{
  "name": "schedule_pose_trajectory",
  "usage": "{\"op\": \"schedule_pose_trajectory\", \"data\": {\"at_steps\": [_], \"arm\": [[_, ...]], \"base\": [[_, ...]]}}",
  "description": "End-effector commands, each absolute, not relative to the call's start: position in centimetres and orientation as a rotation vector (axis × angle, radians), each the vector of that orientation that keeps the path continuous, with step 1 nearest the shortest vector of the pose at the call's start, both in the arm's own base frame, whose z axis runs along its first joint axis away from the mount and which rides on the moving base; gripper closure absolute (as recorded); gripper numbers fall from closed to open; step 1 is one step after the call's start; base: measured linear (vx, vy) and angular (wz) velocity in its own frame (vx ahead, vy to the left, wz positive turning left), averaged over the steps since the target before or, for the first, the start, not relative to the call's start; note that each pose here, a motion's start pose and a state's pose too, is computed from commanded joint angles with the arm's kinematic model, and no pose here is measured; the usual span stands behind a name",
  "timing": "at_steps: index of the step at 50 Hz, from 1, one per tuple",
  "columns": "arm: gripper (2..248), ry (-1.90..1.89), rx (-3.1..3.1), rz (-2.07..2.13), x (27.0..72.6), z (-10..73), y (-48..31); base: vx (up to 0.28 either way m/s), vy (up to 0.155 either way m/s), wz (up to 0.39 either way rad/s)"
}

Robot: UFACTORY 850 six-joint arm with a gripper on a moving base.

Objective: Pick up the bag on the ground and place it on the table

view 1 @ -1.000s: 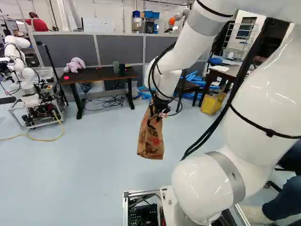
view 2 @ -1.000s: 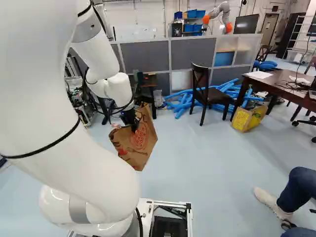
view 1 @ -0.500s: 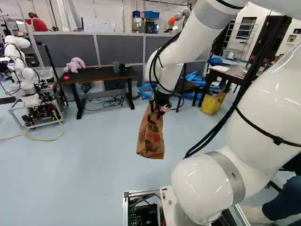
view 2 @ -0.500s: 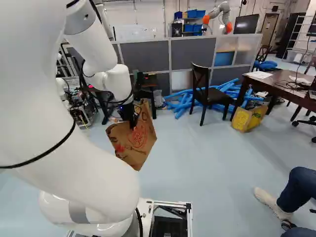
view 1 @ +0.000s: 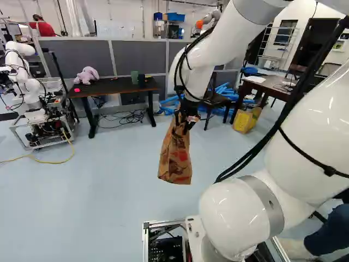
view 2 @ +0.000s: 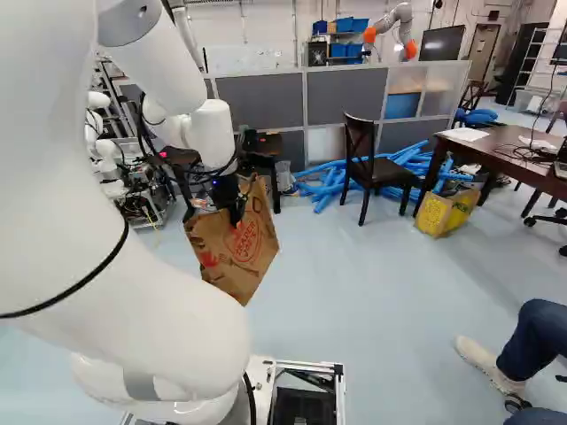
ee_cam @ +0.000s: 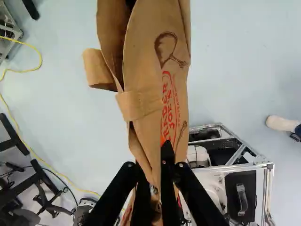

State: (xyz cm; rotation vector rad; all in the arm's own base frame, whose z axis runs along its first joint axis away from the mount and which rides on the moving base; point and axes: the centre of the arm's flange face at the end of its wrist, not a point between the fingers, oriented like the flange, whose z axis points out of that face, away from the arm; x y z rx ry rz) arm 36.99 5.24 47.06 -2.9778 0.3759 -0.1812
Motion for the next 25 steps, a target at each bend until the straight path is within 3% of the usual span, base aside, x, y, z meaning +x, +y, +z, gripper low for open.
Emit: {"op": "schedule_pose_trajectory", "data": {"at_steps": [25], "arm": [[225,0.371,-2.973,-0.144,37.1,50.7,5.0]], "base": [[0.0,0.0,0.0]]}}
